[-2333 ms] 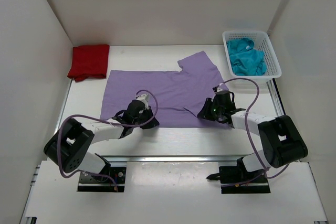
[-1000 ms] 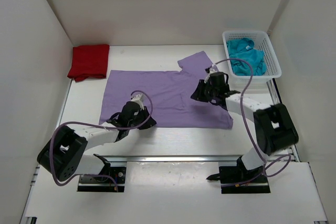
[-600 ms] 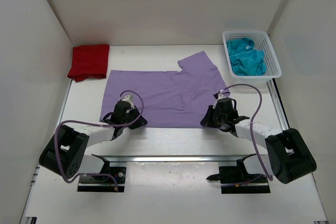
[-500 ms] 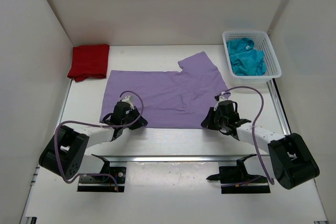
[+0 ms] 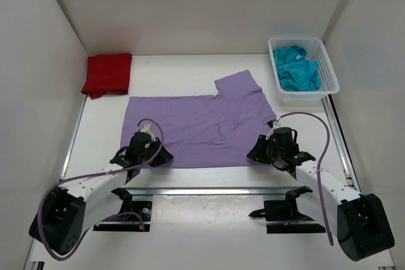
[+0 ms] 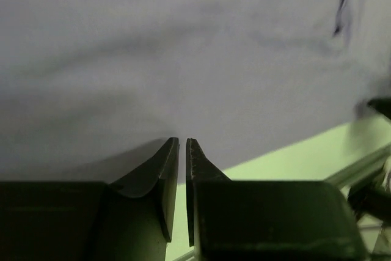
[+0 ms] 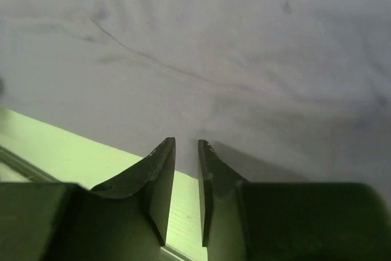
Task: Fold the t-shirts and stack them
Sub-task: Fold the flattened tshirt in 1/3 of the way, then grap the side of the flattened tshirt furthest away from the robot with both arms
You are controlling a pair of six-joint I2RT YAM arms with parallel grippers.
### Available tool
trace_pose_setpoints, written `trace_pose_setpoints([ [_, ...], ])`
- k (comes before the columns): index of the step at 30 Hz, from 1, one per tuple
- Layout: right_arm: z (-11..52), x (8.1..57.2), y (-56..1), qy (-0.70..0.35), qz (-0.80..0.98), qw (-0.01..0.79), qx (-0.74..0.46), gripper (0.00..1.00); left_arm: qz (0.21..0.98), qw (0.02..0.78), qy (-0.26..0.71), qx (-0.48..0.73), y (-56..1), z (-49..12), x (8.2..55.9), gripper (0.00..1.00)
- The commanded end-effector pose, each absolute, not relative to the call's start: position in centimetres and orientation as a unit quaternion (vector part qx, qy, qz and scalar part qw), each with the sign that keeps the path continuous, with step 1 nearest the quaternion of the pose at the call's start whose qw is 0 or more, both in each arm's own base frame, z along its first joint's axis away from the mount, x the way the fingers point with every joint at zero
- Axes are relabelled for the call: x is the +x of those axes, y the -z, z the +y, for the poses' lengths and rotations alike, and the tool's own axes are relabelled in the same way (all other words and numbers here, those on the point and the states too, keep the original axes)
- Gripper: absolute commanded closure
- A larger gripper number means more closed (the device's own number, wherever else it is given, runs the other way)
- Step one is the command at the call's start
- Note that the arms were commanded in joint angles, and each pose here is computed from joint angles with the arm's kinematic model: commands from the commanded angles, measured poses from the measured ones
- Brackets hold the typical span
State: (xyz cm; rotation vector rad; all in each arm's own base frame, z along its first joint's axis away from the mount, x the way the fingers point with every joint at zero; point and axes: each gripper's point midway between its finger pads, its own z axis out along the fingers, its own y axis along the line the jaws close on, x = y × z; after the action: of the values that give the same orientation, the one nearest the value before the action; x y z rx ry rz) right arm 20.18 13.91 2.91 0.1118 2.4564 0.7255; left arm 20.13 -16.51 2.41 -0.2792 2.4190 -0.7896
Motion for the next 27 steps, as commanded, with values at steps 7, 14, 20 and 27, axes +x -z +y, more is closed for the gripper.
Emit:
trace_pose_setpoints([
  [7,16.3,26.9,-9.0,-0.248,0.911,0.329,-0.016,1.00,0.858,0.410,0.249,-0.184,-12.6,-11.1,36.1,0.84],
  [14,17.9,30.4,-9.5,-0.185,0.927,0.326,0.003,1.00,0.863,0.405,0.159,-0.256,-11.1,-3.7,45.4,0.97],
  [20,20.1,31.8,-11.1,-0.191,0.914,0.352,-0.066,1.00,0.888,0.370,0.048,-0.270,-7.5,2.1,48.8,0.97],
  [27,20.3,33.9,-11.4,-0.238,0.903,0.352,-0.060,1.00,0.889,0.368,0.016,-0.270,-6.7,4.3,50.4,0.81],
])
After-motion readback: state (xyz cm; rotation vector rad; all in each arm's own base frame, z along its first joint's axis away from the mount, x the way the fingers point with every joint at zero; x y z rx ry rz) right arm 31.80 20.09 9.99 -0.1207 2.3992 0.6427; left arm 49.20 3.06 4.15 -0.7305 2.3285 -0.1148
